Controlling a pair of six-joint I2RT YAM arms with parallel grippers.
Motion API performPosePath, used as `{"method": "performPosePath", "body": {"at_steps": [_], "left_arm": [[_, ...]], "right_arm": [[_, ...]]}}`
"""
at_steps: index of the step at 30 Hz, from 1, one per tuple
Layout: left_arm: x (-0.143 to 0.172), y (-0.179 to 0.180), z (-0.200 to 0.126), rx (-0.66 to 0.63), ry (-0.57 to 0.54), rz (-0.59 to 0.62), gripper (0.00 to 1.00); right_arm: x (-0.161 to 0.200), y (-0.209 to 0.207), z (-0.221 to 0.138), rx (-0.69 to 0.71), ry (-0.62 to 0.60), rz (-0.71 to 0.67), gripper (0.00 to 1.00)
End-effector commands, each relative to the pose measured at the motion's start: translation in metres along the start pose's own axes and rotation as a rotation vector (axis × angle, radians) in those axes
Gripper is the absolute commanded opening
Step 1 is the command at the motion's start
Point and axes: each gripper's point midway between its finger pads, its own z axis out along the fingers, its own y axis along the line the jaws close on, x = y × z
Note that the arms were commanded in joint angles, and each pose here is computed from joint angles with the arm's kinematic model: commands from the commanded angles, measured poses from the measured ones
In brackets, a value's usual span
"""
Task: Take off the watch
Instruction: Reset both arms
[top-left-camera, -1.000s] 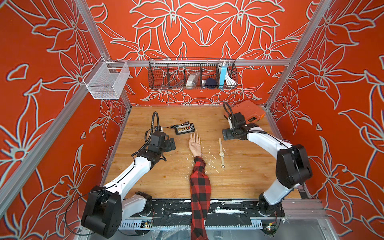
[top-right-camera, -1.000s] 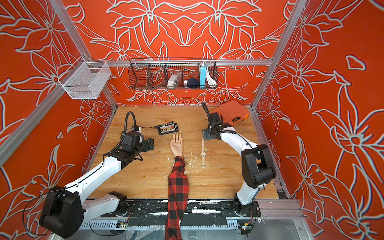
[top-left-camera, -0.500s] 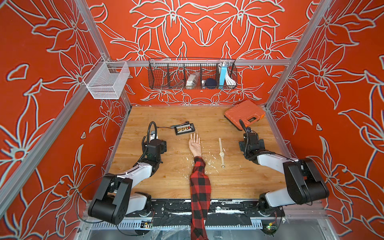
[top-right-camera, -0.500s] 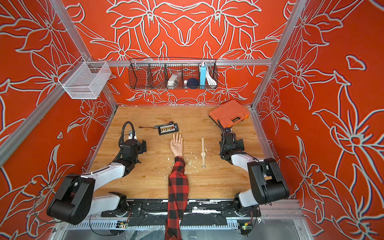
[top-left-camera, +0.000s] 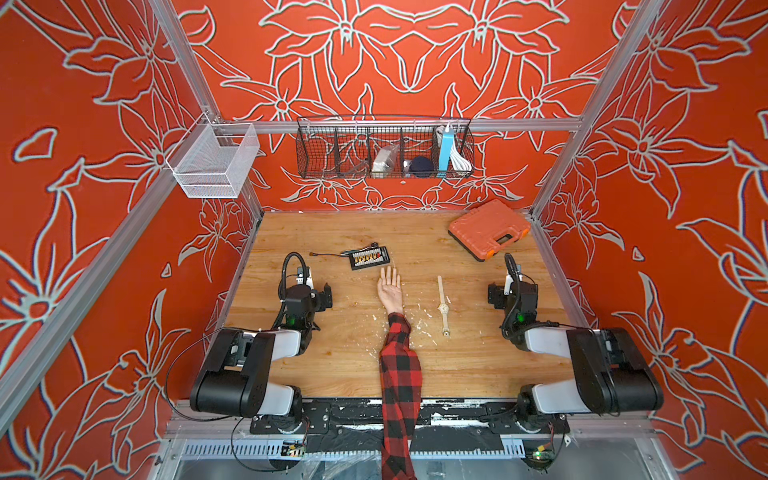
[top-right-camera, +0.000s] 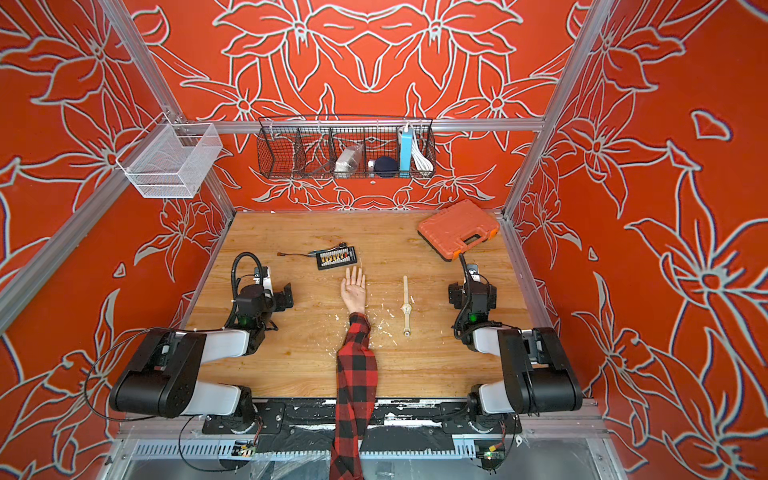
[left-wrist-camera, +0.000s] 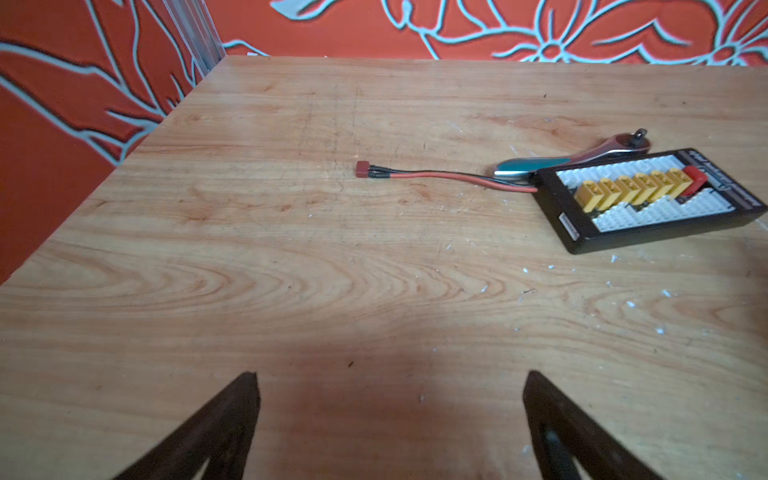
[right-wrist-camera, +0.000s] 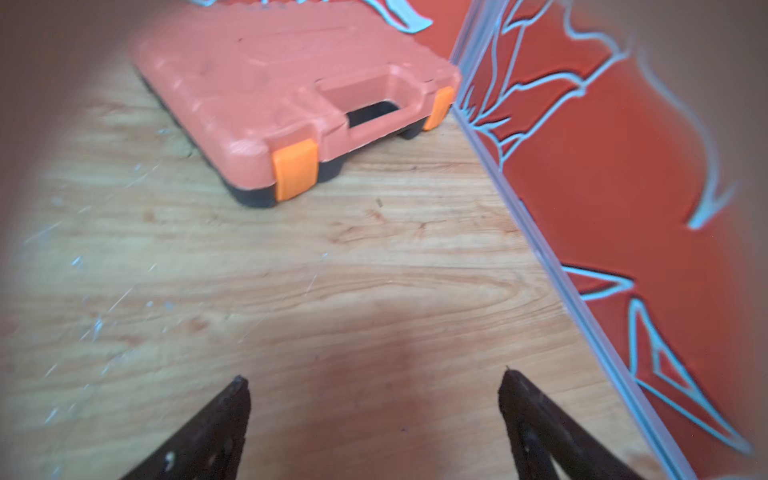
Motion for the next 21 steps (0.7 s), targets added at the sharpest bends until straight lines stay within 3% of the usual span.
{"method": "performPosePath", "body": {"at_steps": [1, 21], "left_arm": [[-0.0093, -0.0063, -0.0007, 0.043, -0.037, 0.011, 0.98], [-0.0102, -0.0061, -0.0004, 0.045, -0.040, 0.009, 0.98]], "right_arm": [[-0.0211, 0.0054, -0.0001, -0.041, -0.093, 0.009, 0.98], [-0.0197, 0.0064, 0.0014, -0.058, -0.067, 0.009, 0.98]]}}
